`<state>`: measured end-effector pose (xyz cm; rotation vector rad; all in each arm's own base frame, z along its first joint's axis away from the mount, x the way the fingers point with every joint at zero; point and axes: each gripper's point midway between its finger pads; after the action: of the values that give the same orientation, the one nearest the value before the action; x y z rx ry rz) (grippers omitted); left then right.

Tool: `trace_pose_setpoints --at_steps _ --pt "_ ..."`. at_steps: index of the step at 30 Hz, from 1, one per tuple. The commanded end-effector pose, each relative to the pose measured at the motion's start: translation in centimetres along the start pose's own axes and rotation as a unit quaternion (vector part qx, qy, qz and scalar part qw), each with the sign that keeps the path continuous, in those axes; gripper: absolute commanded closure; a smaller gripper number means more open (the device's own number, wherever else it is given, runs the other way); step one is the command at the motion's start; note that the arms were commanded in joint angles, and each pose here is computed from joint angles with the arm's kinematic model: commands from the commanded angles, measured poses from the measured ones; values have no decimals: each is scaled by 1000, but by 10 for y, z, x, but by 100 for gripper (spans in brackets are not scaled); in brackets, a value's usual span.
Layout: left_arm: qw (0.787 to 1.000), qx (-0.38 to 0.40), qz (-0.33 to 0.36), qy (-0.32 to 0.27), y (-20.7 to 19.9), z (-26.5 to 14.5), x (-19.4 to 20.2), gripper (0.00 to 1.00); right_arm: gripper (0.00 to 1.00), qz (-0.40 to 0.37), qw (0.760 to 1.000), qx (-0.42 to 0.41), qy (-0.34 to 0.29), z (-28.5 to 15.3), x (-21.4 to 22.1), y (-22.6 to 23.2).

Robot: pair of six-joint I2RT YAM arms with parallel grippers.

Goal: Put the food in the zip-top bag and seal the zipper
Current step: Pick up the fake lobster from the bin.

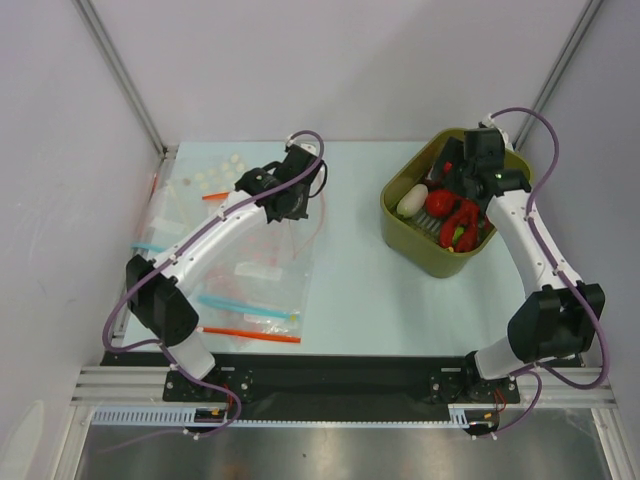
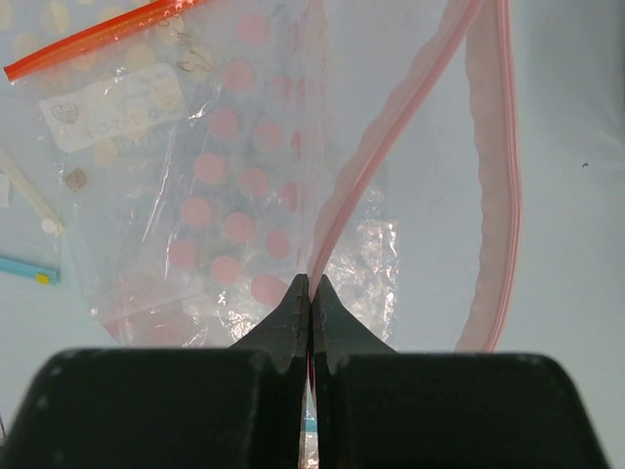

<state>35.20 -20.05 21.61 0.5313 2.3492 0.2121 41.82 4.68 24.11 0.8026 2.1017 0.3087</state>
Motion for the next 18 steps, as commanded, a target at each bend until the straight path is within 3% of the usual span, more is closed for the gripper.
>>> trace_pose_setpoints --at_steps 1,9,18 --pt "999 10 2 -32 -3 -7 -22 100 7 29 999 -2 -18 1 -14 11" --pt "999 20 9 -35 -6 -6 -28 100 0 -39 994 93 -35 23 -29 -15" --pt "999 28 20 -39 -10 -3 -35 100 0 -64 984 161 -46 38 -41 -49"
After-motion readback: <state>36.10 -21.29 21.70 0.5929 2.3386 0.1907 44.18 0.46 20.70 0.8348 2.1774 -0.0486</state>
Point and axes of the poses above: each gripper's point midway between its finger pads, its own z axis out along the fingers, its own y axis along the line the jaws close on, x = y × z, and after that the axes turned 15 degrees about z, right-handed
